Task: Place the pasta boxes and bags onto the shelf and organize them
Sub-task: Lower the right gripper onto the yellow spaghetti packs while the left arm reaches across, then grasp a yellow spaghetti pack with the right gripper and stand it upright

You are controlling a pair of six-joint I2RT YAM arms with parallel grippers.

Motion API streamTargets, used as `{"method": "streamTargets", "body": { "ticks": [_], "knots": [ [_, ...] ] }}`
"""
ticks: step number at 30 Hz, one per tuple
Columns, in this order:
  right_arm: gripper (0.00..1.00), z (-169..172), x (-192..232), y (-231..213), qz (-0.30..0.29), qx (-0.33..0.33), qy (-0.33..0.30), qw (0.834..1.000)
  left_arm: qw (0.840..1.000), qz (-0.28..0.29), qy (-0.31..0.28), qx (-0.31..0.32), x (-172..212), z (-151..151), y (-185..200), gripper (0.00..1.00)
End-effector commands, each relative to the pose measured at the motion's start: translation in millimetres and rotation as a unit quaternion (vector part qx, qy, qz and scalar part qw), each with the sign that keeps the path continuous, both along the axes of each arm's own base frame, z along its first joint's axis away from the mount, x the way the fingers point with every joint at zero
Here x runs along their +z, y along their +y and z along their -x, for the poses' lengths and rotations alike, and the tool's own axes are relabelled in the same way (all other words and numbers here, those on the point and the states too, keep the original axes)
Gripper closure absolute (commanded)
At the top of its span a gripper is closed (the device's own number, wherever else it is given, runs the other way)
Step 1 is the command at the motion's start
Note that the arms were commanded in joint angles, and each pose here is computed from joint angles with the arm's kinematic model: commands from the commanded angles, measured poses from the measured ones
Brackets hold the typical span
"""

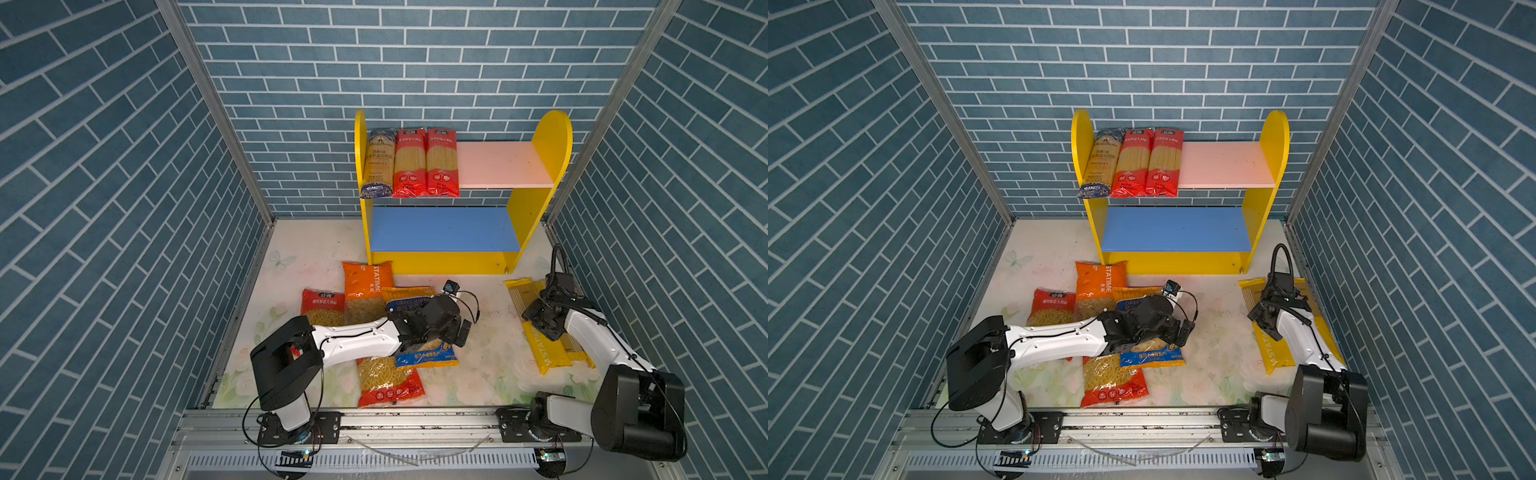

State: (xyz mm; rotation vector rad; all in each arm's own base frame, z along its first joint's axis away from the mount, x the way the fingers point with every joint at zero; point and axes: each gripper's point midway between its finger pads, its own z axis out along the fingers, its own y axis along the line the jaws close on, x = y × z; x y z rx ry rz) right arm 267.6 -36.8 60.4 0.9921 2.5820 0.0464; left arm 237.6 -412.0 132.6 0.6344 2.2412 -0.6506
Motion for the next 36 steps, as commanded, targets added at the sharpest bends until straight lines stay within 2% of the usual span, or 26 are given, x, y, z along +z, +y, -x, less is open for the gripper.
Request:
{"method": "streamTargets", "body": {
  "ticks": [1,8,17,24,27,30,33,36],
  "knots": [
    [0.39,2.4,-21.7,-0.8,-0.008,-0.018,0.020,1.000,1.000,-0.004,-0.007,-0.007,5.7,0.1,-0.5,0.01],
    [0.42,11.6,-49.4,35.4,-0.095,-0.023,0.037,0.994,1.000,0.005,-0.014,-0.007,12.3,-1.3,-1.4,0.00],
    [0.43,26.2,-57.2,107.6,-0.124,0.044,0.057,0.990,1.000,0.003,-0.019,-0.007,12.2,-2.3,-1.2,0.00],
    [0.44,26.7,-51.9,136.7,-0.128,0.096,0.061,0.985,1.000,0.000,-0.020,-0.004,11.9,-3.9,0.6,0.00],
    [0.42,17.4,-26.5,142.2,-0.134,0.138,0.034,0.981,1.000,-0.001,-0.020,-0.005,11.6,-3.9,0.0,0.00],
    [0.41,4.8,-1.7,150.0,-0.199,0.175,-0.007,0.964,1.000,-0.002,-0.017,-0.013,10.0,-4.0,-6.2,0.00],
    [0.40,0.0,1.7,123.7,-0.235,0.139,-0.027,0.962,1.000,-0.003,-0.006,-0.029,5.1,-3.9,-20.2,0.01],
    [0.40,-2.0,2.4,98.9,-0.226,0.112,-0.039,0.967,0.999,0.006,0.006,-0.033,-1.3,-6.3,-33.6,0.01]
  ]
}}
